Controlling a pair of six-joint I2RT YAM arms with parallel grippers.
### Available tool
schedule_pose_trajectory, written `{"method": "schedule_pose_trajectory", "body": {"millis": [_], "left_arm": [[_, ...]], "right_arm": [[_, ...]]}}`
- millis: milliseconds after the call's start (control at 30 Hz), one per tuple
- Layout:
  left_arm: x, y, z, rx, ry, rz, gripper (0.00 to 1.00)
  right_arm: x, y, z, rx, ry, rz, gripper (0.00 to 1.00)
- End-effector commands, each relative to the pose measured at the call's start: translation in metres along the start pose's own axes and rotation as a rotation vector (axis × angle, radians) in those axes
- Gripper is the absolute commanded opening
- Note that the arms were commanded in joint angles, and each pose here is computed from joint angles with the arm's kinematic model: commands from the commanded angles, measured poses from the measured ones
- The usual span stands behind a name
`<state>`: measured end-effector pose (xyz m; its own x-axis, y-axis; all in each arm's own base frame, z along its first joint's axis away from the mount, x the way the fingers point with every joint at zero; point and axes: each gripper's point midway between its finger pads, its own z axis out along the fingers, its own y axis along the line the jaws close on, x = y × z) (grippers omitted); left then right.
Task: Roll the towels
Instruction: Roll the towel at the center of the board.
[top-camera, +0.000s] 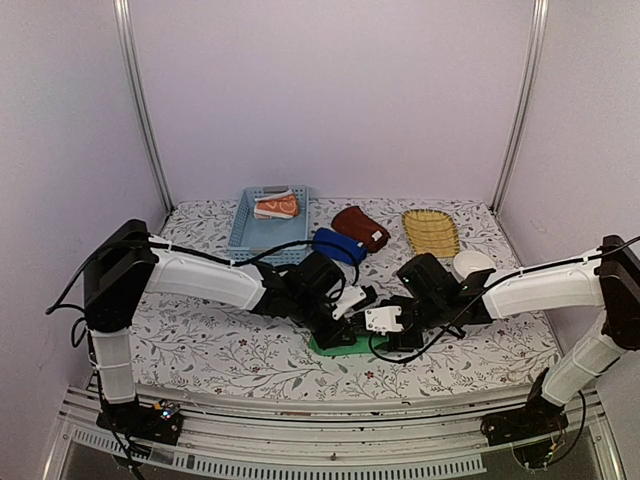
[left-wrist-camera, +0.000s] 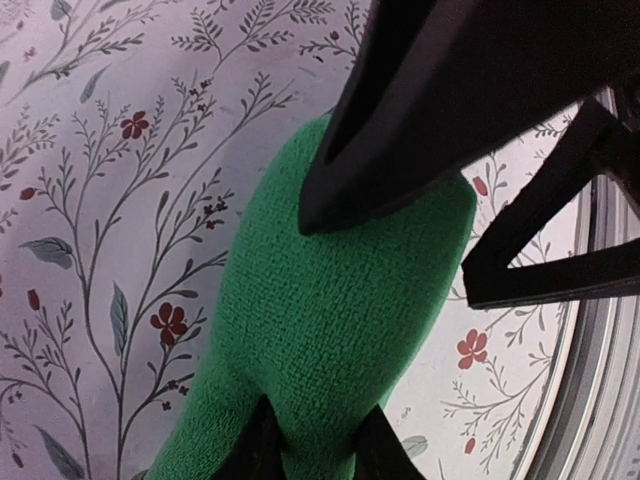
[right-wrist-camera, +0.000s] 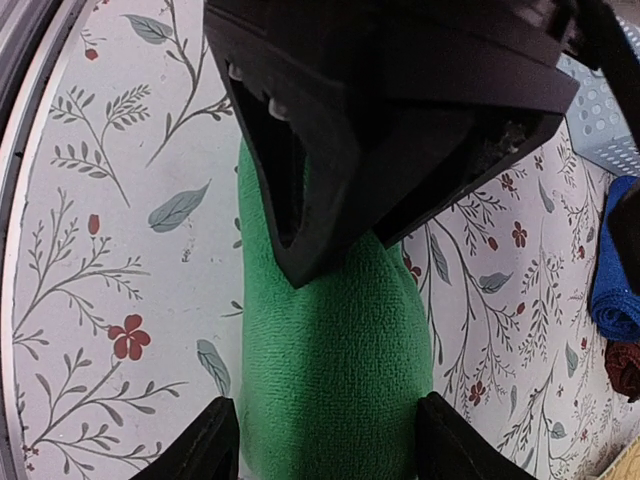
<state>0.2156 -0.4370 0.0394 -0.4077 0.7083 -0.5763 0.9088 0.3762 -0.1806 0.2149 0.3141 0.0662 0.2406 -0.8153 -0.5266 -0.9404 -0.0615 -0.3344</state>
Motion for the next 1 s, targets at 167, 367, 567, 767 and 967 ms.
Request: {"method": "schedule_pose_trajectory", "body": {"millis": [167,367,567,767,967], "left_arm": [[0.058,-0.009,0.014,0.126,0.179,-0.097,0.21],[0.038,0.002,-0.013,0.068,0.043,-0.093,0.41],[0.026,0.014,-0.057,-0.073,-0.157,-0.108,0.51],[0.005,0.009,-0.116,-0.256,-0.405,0.018,0.52],[0.006,-0.025,-0.116,-0.406,-0.406,0.253,0.49]], "right_arm": [[0.021,0.009,0.027,-0.016,0.066,-0.042,0.47],[0.015,0.029,0.026,-0.197,0.048,0.045,0.23],[0.005,0.038,0.009,-0.399,-0.010,0.216,0.20],[0.000,0.042,0.008,-0.607,-0.019,0.407,0.20],[-0.002,0.038,0.016,-0.783,-0.015,0.595,0.20]]}}
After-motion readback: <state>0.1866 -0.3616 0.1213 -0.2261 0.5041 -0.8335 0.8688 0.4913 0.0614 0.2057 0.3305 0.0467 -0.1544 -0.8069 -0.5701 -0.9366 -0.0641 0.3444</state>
